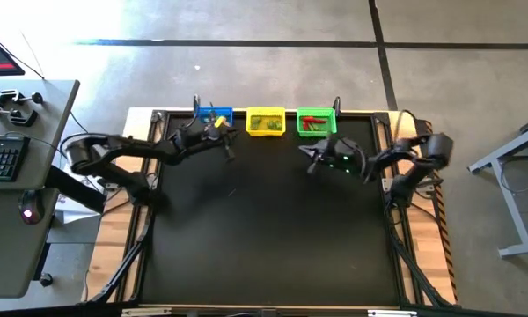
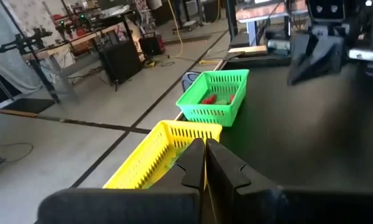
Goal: Sort produce into baskets
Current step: Return to Home Position
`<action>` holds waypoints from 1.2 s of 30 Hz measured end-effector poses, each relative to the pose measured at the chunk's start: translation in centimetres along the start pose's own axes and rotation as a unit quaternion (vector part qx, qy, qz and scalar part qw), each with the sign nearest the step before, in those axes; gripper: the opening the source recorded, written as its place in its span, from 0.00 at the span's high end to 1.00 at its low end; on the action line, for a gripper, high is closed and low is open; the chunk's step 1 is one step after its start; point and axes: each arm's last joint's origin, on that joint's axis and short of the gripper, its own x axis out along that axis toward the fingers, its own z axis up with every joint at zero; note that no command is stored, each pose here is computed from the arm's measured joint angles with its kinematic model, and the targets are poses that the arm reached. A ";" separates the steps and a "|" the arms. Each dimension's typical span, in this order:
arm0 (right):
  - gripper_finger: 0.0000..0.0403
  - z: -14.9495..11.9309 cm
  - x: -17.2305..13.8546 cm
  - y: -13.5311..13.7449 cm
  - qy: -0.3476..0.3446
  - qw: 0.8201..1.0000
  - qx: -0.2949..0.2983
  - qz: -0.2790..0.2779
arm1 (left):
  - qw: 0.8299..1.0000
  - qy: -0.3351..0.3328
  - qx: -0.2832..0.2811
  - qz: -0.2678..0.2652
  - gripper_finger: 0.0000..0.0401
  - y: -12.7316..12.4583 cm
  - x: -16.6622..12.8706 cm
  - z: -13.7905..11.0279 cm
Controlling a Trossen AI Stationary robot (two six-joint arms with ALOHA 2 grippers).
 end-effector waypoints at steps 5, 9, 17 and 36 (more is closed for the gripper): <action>1.00 0.3 -3.6 0.2 -0.026 0.997 -0.017 -0.070 | 1.000 -0.016 -0.013 -0.001 1.00 -0.5 -3.0 -0.7; 1.00 -0.4 -6.5 0.1 -0.042 0.997 -0.008 -0.067 | 0.998 -0.051 -0.022 -0.004 1.00 -1.0 -5.4 -1.1; 1.00 0.0 -8.4 0.4 -0.053 0.998 0.001 -0.023 | 0.994 -0.105 -0.042 -0.013 1.00 -1.8 -9.8 -2.4; 1.00 0.7 -10.6 1.3 -0.046 0.998 0.029 -0.037 | 0.991 -0.103 -0.085 -0.025 1.00 -2.6 -14.0 -3.3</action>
